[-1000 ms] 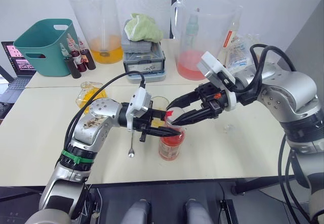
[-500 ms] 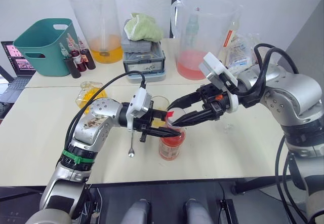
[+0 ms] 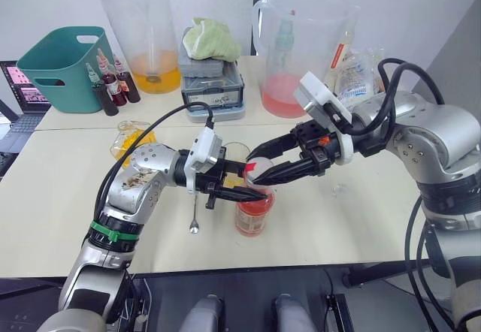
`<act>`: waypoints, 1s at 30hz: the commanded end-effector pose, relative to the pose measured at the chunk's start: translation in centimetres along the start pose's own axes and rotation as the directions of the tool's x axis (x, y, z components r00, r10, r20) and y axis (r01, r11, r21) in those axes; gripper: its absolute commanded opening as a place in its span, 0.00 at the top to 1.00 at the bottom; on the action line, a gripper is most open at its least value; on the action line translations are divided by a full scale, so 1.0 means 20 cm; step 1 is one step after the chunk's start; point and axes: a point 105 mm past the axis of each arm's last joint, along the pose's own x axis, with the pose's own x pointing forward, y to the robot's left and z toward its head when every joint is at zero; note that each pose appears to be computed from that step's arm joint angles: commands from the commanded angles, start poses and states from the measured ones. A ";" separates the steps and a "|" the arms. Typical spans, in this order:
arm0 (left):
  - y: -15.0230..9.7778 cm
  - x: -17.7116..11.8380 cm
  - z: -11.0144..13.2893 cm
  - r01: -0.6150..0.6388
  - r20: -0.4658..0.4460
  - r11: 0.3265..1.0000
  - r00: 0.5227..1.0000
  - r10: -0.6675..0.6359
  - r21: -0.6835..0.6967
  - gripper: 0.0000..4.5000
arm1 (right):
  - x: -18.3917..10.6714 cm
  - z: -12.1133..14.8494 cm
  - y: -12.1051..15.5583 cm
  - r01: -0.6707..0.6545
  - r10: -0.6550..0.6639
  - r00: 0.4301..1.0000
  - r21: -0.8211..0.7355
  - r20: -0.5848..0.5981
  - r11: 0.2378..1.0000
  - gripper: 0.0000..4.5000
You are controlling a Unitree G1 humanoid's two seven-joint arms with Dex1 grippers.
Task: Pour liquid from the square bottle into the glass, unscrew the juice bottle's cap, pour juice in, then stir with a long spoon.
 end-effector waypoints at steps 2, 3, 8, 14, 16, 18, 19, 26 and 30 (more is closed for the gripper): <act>-0.02 0.01 -0.06 0.019 -0.045 0.999 0.999 -0.020 -0.037 0.68 | -0.07 0.24 0.08 0.021 0.001 0.994 -0.191 0.113 0.981 0.63; -0.03 0.01 -0.06 0.020 -0.046 0.999 0.999 -0.022 -0.038 0.68 | -0.07 0.25 0.09 0.020 0.003 0.993 -0.190 0.118 0.982 0.63; -0.03 0.01 -0.07 0.022 -0.046 0.999 0.999 -0.024 -0.040 0.68 | -0.06 0.24 0.09 0.036 -0.014 0.993 -0.194 0.117 0.980 0.63; -0.03 0.01 -0.08 0.023 -0.053 0.999 0.998 -0.025 -0.043 0.68 | -0.05 0.22 0.08 0.040 -0.019 0.994 -0.189 0.110 0.981 0.63; -0.03 0.01 -0.08 0.023 -0.054 0.999 0.998 -0.025 -0.043 0.68 | -0.05 0.21 0.08 0.038 -0.019 0.994 -0.186 0.103 0.982 0.63; -0.03 0.01 -0.09 0.022 -0.056 0.999 0.998 -0.024 -0.045 0.68 | -0.04 0.19 0.08 0.042 -0.026 0.995 -0.176 0.093 0.983 0.63; -0.03 0.00 -0.09 0.022 -0.057 0.999 0.998 -0.024 -0.046 0.68 | -0.03 0.18 0.07 0.044 -0.030 0.996 -0.172 0.088 0.984 0.63; -0.03 0.00 -0.12 0.016 -0.065 0.998 0.998 -0.020 -0.064 0.68 | -0.02 0.06 0.01 0.090 -0.086 0.996 -0.106 0.035 0.990 0.63; -0.03 0.00 -0.13 0.015 -0.068 0.998 0.997 -0.020 -0.064 0.68 | 0.00 0.03 0.01 0.077 -0.075 0.997 -0.099 0.026 0.992 0.63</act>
